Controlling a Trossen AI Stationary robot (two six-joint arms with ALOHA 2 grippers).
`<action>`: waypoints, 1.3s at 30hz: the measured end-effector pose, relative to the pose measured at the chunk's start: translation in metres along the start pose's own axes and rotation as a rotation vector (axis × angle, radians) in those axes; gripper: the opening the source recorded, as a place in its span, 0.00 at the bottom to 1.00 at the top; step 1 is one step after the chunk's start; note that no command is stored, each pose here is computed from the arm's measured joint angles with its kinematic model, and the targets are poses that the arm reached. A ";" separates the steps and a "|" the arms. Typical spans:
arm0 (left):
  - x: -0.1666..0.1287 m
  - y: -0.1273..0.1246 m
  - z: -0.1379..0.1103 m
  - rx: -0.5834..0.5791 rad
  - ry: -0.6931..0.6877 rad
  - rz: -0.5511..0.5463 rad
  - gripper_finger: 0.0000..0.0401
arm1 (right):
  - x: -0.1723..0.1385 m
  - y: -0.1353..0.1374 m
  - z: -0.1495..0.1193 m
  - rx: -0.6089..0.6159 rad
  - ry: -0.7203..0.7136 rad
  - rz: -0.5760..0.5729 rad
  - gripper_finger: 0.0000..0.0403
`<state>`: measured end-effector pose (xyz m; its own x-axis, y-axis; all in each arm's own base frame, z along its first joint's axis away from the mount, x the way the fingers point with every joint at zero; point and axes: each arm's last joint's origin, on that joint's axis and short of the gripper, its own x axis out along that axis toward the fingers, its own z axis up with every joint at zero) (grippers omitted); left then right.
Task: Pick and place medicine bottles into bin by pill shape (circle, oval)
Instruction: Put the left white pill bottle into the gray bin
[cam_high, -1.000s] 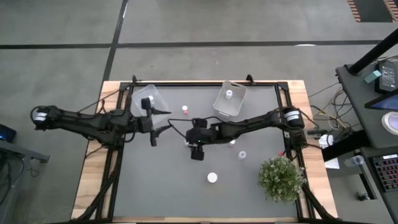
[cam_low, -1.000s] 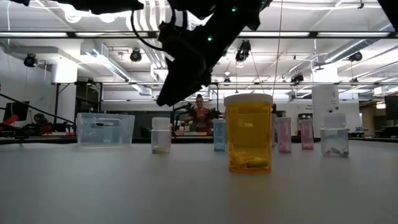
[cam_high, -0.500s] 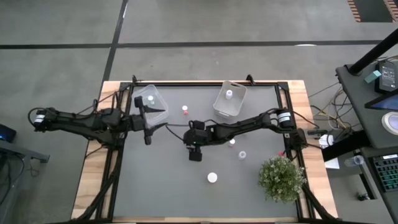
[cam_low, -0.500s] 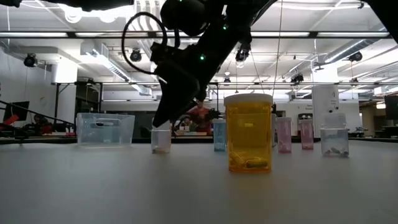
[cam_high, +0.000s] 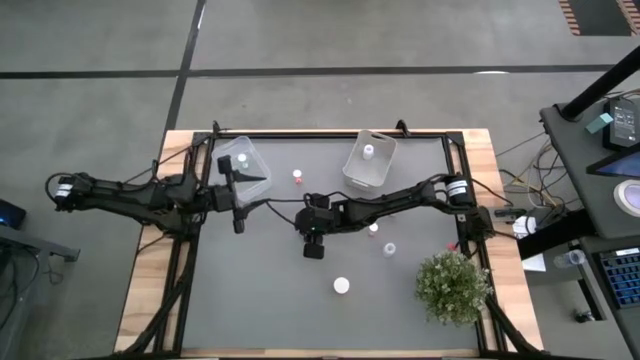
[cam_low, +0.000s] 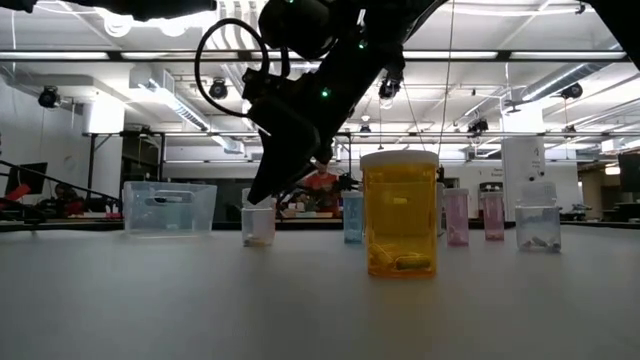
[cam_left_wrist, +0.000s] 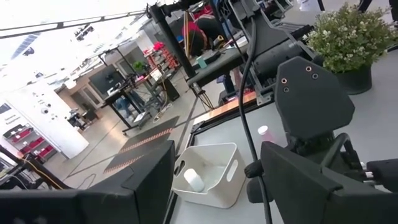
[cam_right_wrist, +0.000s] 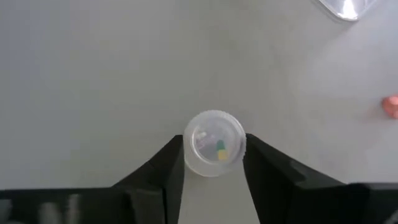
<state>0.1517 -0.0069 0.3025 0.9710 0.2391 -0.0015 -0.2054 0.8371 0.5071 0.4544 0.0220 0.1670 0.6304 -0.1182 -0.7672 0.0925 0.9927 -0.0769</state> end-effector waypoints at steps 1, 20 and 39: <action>0.000 0.000 0.000 0.000 0.001 0.000 0.56 | 0.000 0.000 0.000 0.001 0.000 0.000 0.33; 0.001 -0.001 0.000 0.001 0.001 -0.001 0.56 | -0.079 -0.059 0.025 0.094 -0.038 -0.077 0.35; 0.002 -0.001 0.000 0.005 0.003 -0.002 0.56 | -0.138 -0.182 -0.079 0.667 0.031 -0.435 0.36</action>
<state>0.1535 -0.0072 0.3018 0.9711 0.2388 -0.0051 -0.2026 0.8350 0.5115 0.2895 -0.1410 0.2369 0.4107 -0.4813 -0.7744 0.7735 0.6336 0.0165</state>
